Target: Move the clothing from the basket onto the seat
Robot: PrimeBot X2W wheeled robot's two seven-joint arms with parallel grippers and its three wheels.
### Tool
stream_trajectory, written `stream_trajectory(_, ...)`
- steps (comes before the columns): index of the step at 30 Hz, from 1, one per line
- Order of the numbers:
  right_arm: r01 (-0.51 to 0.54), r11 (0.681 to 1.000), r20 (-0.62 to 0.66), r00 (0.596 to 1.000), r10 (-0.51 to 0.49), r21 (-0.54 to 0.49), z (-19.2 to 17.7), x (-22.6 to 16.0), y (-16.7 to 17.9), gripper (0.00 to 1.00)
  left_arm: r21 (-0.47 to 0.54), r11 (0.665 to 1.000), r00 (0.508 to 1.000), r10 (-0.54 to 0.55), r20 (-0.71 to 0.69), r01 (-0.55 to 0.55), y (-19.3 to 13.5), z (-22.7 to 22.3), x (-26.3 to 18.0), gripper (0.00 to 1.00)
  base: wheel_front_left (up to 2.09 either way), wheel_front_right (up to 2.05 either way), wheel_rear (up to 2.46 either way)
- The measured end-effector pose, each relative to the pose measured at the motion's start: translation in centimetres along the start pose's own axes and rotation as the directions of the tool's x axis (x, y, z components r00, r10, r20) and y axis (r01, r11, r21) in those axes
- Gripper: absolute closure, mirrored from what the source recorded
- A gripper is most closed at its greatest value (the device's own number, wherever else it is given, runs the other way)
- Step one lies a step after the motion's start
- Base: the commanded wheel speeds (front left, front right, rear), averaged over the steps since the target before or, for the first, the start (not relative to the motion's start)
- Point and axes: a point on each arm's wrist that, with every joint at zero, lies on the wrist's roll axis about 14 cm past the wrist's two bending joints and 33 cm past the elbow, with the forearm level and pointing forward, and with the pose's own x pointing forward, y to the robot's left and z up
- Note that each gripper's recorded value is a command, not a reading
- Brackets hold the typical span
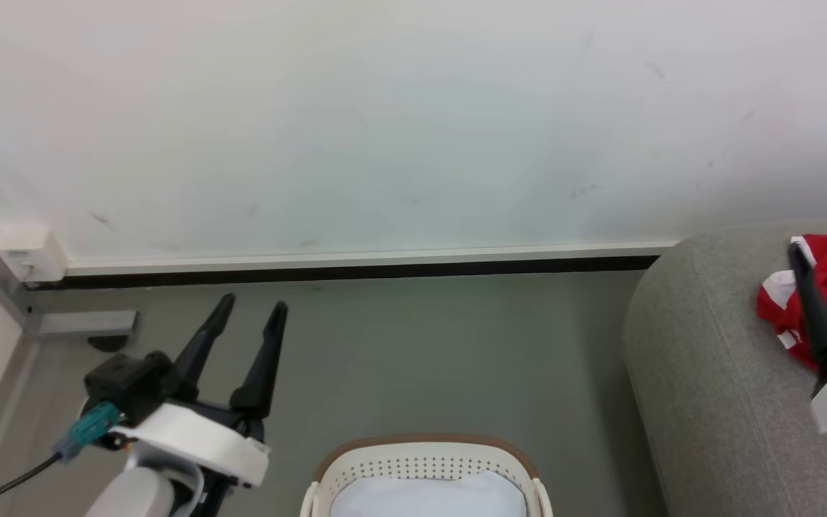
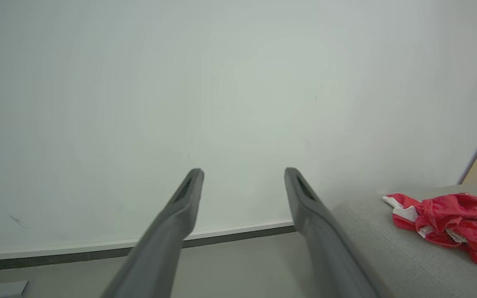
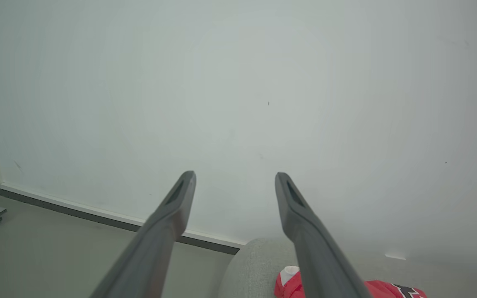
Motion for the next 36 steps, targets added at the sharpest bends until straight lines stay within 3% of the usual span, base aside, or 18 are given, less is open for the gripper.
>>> stream_trajectory(6,-0.031,0.993,0.050,0.998,0.025,0.118,-2.6,-1.9,4.7,0.00,-0.003,0.994,0.994,0.110,-0.019,-0.110,2.7,-0.9,-2.5,0.00,0.00,0.00,0.00)
stream_trajectory(13,-0.019,0.978,0.096,0.995,-0.001,0.209,-5.0,-4.1,7.5,0.00,-0.035,0.975,0.975,0.217,-0.046,-0.219,4.5,-2.6,-4.6,0.00,0.00,0.00,0.00)
stream_trajectory(20,-0.064,0.966,0.041,0.998,0.056,0.252,-7.5,-5.0,10.8,0.00,-0.043,0.963,0.963,0.263,-0.059,-0.265,5.5,-3.6,-5.6,0.00,0.00,0.00,0.00)
stream_trajectory(36,-0.029,0.960,0.043,0.999,0.018,0.277,-7.5,-5.1,10.8,0.00,-0.016,0.958,0.954,0.284,-0.097,-0.287,4.8,-5.4,-6.1,0.00,0.00,0.00,0.00)
